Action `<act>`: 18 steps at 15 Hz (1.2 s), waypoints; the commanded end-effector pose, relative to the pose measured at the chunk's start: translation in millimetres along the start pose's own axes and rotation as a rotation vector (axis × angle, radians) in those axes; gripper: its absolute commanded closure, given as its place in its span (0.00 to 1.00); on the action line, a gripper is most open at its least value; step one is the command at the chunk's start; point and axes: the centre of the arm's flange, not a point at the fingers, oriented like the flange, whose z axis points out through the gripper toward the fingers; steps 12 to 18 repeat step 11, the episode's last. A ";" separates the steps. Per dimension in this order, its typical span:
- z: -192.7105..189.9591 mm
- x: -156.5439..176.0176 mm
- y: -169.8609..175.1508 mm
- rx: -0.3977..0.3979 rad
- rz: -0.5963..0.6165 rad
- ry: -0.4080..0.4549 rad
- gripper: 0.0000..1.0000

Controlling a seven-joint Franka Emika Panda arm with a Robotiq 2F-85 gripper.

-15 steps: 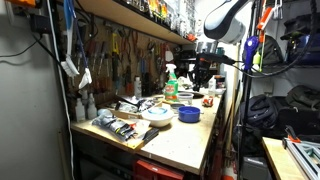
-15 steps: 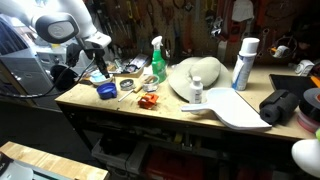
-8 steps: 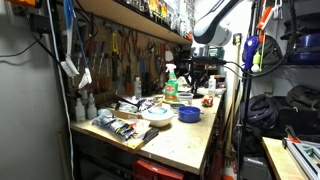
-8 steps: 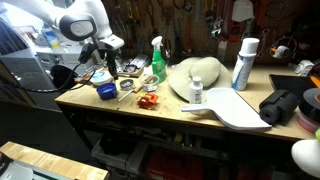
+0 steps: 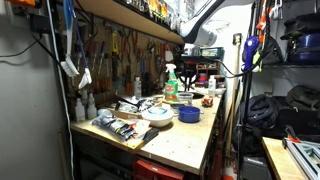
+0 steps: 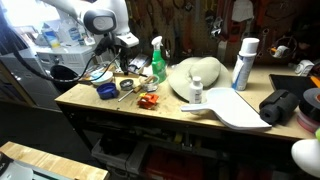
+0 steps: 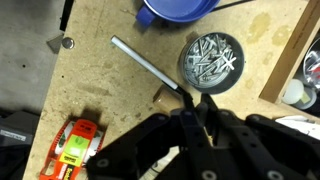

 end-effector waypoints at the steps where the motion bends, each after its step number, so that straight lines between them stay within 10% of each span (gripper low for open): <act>1: 11.5 23.7 -7.3 -0.012 0.097 -0.048 0.96; 2: 14.0 25.9 -7.9 -0.005 0.114 -0.050 0.62; 9: -12.1 30.2 -0.9 0.134 0.171 -0.011 0.16; 10: 2.2 33.5 -9.8 0.070 0.161 -0.016 0.35; 18: -4.4 34.8 -9.5 0.091 0.167 -0.009 0.26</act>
